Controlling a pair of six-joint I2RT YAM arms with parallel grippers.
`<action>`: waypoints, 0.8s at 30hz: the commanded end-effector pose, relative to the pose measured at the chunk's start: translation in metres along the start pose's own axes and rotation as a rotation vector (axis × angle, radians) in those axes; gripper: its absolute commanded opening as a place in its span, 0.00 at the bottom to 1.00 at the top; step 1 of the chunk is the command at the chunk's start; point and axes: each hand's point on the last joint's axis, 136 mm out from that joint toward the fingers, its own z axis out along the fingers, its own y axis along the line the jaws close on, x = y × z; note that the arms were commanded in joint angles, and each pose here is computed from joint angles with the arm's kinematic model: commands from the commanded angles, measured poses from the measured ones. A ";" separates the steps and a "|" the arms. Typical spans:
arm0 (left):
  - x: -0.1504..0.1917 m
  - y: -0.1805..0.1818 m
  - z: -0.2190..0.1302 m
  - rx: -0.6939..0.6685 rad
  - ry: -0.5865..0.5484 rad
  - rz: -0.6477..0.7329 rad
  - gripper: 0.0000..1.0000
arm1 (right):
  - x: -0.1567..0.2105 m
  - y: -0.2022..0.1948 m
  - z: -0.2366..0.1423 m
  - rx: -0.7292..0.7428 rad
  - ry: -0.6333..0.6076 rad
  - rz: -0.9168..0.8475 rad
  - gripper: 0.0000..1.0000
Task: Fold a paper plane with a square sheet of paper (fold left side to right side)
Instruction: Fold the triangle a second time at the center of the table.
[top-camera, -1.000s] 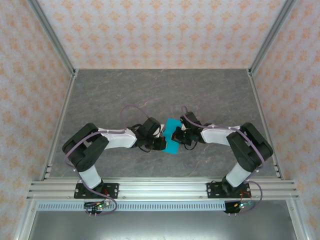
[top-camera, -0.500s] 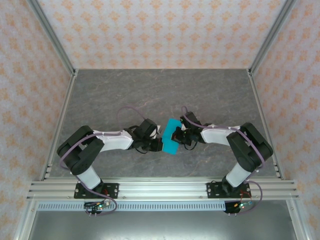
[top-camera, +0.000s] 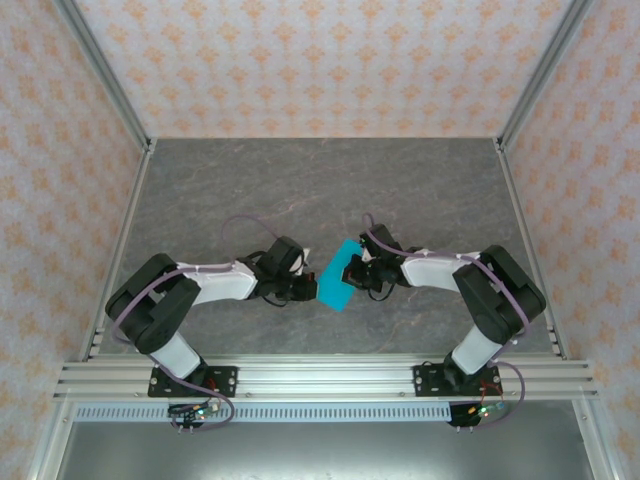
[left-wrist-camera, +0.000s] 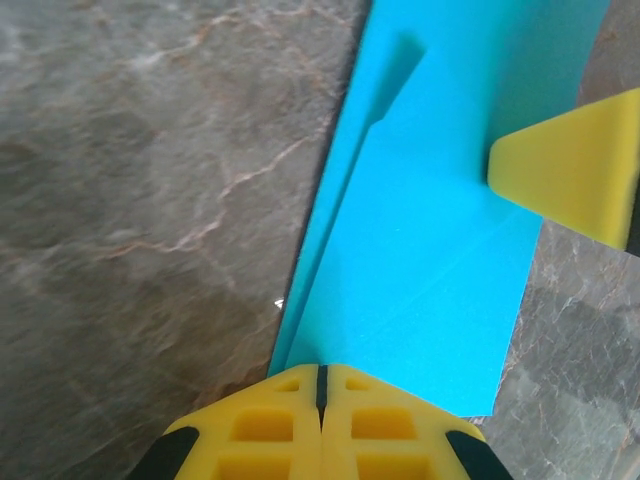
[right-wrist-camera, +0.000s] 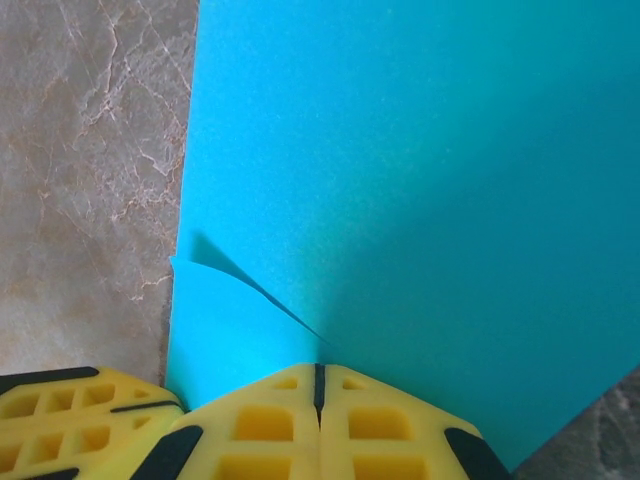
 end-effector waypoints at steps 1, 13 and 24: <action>0.047 0.065 -0.006 -0.207 0.138 -0.130 0.00 | 0.000 -0.026 0.000 0.116 -0.011 0.017 0.00; 0.036 0.081 -0.014 -0.179 0.113 -0.214 0.00 | 0.001 -0.026 0.000 0.116 -0.004 0.013 0.00; 0.015 0.067 -0.032 -0.122 0.039 -0.171 0.00 | -0.004 -0.012 -0.002 0.061 -0.015 0.001 0.00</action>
